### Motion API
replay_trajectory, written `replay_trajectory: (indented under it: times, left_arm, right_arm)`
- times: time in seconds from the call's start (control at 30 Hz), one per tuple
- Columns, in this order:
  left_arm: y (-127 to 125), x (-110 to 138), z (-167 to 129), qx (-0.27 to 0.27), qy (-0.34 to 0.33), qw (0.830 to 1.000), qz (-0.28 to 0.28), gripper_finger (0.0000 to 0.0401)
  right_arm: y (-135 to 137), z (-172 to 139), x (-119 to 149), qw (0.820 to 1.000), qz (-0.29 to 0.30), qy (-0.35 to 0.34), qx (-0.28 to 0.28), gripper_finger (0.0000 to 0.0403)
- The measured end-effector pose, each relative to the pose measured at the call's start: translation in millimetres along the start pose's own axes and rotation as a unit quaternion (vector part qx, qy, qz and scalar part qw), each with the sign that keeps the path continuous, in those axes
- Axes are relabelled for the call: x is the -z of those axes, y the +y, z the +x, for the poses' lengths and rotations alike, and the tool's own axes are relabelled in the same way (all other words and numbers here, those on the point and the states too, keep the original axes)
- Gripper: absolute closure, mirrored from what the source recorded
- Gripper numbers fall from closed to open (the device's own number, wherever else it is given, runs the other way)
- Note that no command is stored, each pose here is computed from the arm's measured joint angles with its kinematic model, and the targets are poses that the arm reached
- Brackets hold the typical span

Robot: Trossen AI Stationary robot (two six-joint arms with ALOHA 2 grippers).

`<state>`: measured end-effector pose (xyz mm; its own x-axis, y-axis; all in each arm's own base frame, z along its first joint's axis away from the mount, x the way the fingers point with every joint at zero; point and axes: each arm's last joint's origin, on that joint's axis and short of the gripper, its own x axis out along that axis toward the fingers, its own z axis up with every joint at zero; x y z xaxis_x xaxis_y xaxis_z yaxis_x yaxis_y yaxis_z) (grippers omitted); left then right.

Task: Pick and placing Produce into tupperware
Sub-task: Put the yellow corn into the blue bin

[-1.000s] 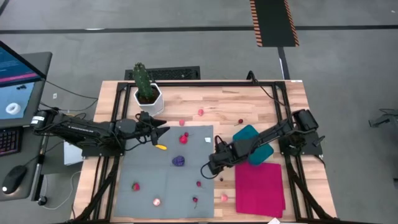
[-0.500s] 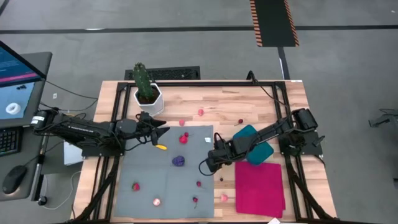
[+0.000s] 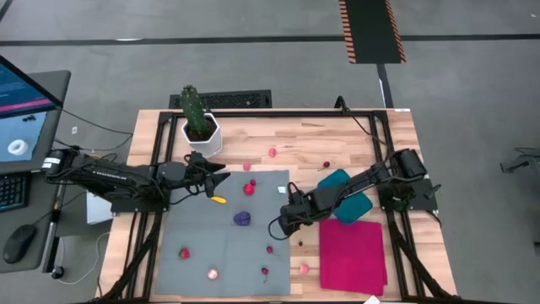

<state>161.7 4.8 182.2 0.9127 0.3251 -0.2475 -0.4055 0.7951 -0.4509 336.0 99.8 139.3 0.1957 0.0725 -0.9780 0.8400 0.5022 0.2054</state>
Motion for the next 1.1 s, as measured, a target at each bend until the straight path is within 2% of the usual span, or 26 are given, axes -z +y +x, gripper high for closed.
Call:
replay_trajectory:
  times: [0.13,0.27,0.4,0.5,0.63,0.83,1.1]
  left_arm:
    - [0,0,0,0.0,0.0,1.0,0.0,0.0177]
    - [0,0,0,0.0,0.0,1.0,0.0,0.0177]
    - [0,0,0,0.0,0.001,1.0,0.0,0.0177]
    - [0,0,0,0.0,0.0,1.0,0.001,0.0177]
    - [0,0,0,-0.001,0.002,1.0,0.004,0.0177]
    - [1,1,0,-0.004,0.005,1.0,0.022,0.0177]
    - [1,1,0,-0.003,0.004,0.999,0.039,0.0177]
  right_arm:
    - [-1,3,0,1.0,-0.003,0.005,0.004,0.0157]
    - [0,1,0,1.0,-0.015,0.008,0.012,0.0237]
    - [15,-7,-3,0.999,-0.043,-0.003,-0.021,0.0325]
    - [25,-16,-6,0.997,-0.066,-0.017,-0.036,0.036]
    - [34,-28,-10,0.995,-0.089,-0.028,-0.043,0.0358]
    - [27,-45,-15,0.991,-0.12,-0.042,0.04,0.0325]
    - [14,-70,-10,0.98,-0.155,-0.071,0.098,0.0332]
